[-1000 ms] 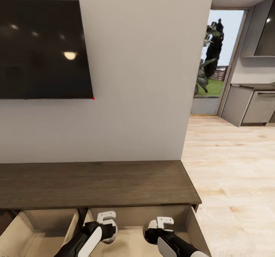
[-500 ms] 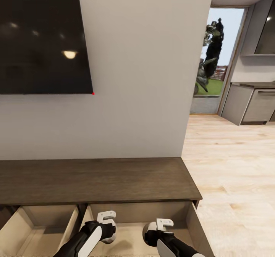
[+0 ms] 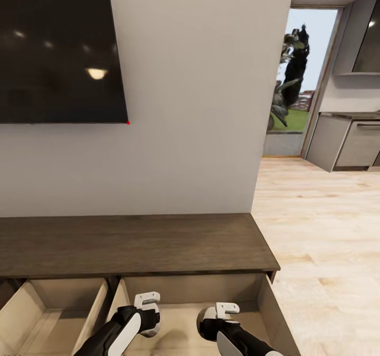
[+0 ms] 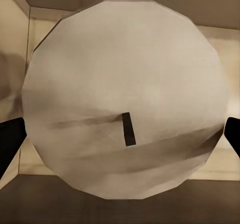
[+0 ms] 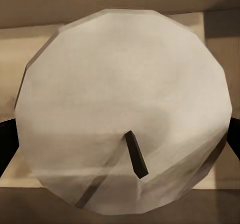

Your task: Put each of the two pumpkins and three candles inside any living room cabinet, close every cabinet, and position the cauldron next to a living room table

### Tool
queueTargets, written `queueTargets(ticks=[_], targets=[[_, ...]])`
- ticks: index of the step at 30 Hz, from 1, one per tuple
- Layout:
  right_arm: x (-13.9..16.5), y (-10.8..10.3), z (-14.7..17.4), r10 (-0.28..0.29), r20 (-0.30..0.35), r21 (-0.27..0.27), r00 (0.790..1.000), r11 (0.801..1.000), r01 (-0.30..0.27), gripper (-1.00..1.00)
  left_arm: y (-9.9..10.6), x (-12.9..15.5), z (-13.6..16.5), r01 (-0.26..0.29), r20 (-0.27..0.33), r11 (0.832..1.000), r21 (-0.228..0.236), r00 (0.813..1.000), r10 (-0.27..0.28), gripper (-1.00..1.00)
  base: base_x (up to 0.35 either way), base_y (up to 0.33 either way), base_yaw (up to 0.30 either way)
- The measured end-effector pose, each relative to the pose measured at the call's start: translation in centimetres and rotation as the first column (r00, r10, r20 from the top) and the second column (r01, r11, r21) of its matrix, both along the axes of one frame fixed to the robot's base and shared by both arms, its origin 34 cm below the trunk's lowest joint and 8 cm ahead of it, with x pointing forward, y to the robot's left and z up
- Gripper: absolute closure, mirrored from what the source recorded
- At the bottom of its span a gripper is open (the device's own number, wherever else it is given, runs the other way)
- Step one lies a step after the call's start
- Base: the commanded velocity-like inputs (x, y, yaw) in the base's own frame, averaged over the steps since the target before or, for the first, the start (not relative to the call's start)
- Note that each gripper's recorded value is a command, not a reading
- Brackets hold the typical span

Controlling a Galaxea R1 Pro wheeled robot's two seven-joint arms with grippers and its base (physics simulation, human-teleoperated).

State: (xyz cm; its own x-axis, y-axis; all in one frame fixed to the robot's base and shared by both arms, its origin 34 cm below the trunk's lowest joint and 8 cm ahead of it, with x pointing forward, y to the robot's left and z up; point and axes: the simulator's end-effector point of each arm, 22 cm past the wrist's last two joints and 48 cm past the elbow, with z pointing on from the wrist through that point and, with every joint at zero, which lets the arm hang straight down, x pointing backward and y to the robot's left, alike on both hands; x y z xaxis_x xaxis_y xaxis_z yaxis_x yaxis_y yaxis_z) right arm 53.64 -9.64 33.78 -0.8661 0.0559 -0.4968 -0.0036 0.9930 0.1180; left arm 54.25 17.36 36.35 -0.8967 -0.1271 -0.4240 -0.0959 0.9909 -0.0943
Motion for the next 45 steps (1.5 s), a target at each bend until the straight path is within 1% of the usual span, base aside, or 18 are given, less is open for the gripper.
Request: queueTargets(ticks=[3,5,8,9,10,15,17,22,25,28,33,36,40,45], targets=[[-0.5,0.1,-0.8,0.003,-0.015,-0.001,1.0,1.0,-0.003,1.0,0.0,-0.1,-0.6,0.001,0.001,1.0,0.001,1.0,-0.001,1.0,0.0,0.0,0.0],[-1.0,0.4,-1.4,0.014,-0.043,-0.003,0.999,1.0,-0.015,1.0,0.2,-0.2,-1.0,0.001,0.003,1.0,0.002,1.0,-0.001,1.0,0.0,0.0,0.0],[-2.5,1.3,-2.1,0.065,-0.133,-0.003,0.989,0.998,-0.066,1.0,0.5,0.0,-1.5,-0.001,0.008,1.0,0.008,1.0,0.001,1.0,0.0,0.0,0.0],[-2.5,1.7,-2.0,0.084,-0.151,-0.002,0.985,0.996,-0.086,1.0,0.8,0.3,-1.5,-0.001,0.014,1.0,0.013,1.0,0.001,1.0,0.0,0.0,0.0],[-1.9,2.0,-1.5,0.1,-0.156,0.0,0.983,0.995,-0.101,1.0,1.1,0.5,-1.6,-0.003,0.018,1.0,0.018,1.0,0.002,1.0,0.0,0.0,0.0],[2.5,2.6,1.1,0.124,-0.115,0.0,0.986,0.992,-0.124,1.0,1.9,0.7,-2.5,-0.009,0.025,1.0,0.025,1.0,0.008,1.0,0.0,0.0,0.0],[2.9,2.8,1.2,0.129,-0.104,0.001,0.986,0.992,-0.129,1.0,1.9,0.6,-2.9,-0.01,0.025,1.0,0.024,1.0,0.009,1.0,0.0,0.0,0.0],[3.4,3.2,0.9,0.135,-0.09,0.002,0.987,0.991,-0.136,1.0,1.9,0.4,-3.9,-0.009,0.027,1.0,0.024,1.0,0.009,1.0,0.0,0.0,0.0],[3.6,4.7,1.0,0.146,-0.078,0.021,0.986,0.989,-0.145,1.0,1.7,0.4,-4.4,-0.004,0.02,1.0,0.019,1.0,0.004,1.0,0.0,0.0,0.0],[3.5,5.4,0.6,0.153,-0.073,0.026,0.986,0.988,-0.152,1.0,1.2,0.7,-4.6,0.011,0.01,1.0,0.018,1.0,-0.011,1.0,0.0,0.0,0.0],[3.4,5.5,-0.2,0.152,-0.08,0.03,0.985,0.988,-0.15,1.0,1.2,1.3,-4.9,0.017,-0.011,1.0,0.023,1.0,-0.016,1.0,0.0,0.0,0.0],[3.4,5.6,-0.7,0.153,-0.088,0.032,0.984,0.988,-0.151,1.0,1.2,1.1,-5.4,0.016,-0.023,1.0,0.025,1.0,-0.016,1.0,0.0,0.0,0.0],[4.4,5.6,-0.5,0.149,-0.084,0.035,0.985,0.989,-0.146,1.0,1.1,0.8,-6.2,0.017,-0.039,1.0,0.025,0.999,-0.016,1.0,0.0,0.0,0.0],[4.4,5.5,-1.4,0.147,-0.096,0.036,0.984,0.989,-0.145,1.0,1.0,0.4,-7.2,0.02,-0.059,1.0,0.02,0.998,-0.019,1.0,0.0,0.0,0.0]])
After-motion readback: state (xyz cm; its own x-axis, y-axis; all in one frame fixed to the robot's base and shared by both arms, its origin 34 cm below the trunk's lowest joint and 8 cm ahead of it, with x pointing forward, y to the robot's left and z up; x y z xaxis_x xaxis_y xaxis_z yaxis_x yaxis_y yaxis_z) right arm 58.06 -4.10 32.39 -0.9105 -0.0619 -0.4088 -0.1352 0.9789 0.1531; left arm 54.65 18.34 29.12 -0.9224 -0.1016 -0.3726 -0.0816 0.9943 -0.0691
